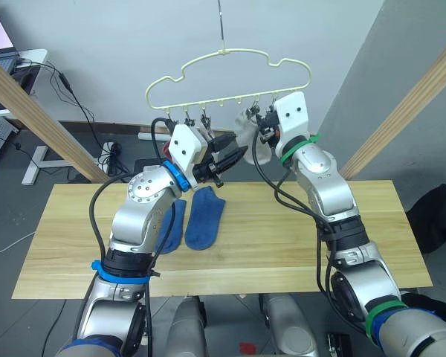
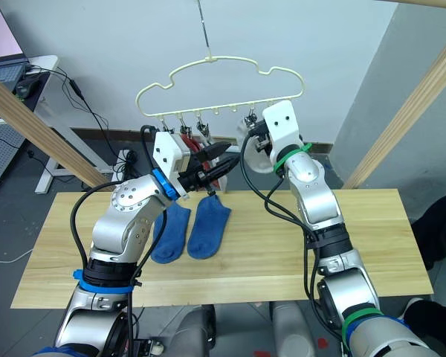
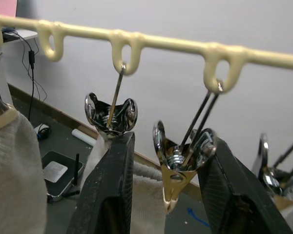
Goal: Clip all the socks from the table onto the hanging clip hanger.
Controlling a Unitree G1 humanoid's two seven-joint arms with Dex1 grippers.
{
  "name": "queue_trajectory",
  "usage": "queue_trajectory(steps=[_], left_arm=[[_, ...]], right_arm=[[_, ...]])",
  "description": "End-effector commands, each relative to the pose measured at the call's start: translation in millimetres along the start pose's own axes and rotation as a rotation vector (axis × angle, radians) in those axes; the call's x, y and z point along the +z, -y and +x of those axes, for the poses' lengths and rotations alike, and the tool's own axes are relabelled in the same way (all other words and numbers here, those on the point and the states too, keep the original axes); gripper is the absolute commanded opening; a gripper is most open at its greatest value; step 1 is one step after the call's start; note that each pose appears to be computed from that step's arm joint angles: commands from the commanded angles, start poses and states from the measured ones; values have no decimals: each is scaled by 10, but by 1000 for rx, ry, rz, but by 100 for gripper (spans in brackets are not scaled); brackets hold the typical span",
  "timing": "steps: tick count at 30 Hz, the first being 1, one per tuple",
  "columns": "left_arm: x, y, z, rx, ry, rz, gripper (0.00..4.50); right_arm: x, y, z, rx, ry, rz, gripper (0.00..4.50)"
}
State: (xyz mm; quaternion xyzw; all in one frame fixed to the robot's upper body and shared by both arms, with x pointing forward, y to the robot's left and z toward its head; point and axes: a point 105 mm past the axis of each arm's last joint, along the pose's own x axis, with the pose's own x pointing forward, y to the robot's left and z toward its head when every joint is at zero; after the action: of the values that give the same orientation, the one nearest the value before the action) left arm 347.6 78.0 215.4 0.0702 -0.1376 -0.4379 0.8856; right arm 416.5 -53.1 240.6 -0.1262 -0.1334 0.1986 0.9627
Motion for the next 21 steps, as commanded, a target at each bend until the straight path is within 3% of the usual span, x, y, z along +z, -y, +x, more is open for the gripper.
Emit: queue_trajectory(steps=[1,20,21], left_arm=[[149,29,10,-12,44,49,188],[132,21,0,-6,37,52,188],[130,21,1,-6,37,51,188]], right_arm=[[200,-4,37,-1,73,9,187],[252,-12,85,2,95,33,187],[252,-10,85,2,96,34,167]])
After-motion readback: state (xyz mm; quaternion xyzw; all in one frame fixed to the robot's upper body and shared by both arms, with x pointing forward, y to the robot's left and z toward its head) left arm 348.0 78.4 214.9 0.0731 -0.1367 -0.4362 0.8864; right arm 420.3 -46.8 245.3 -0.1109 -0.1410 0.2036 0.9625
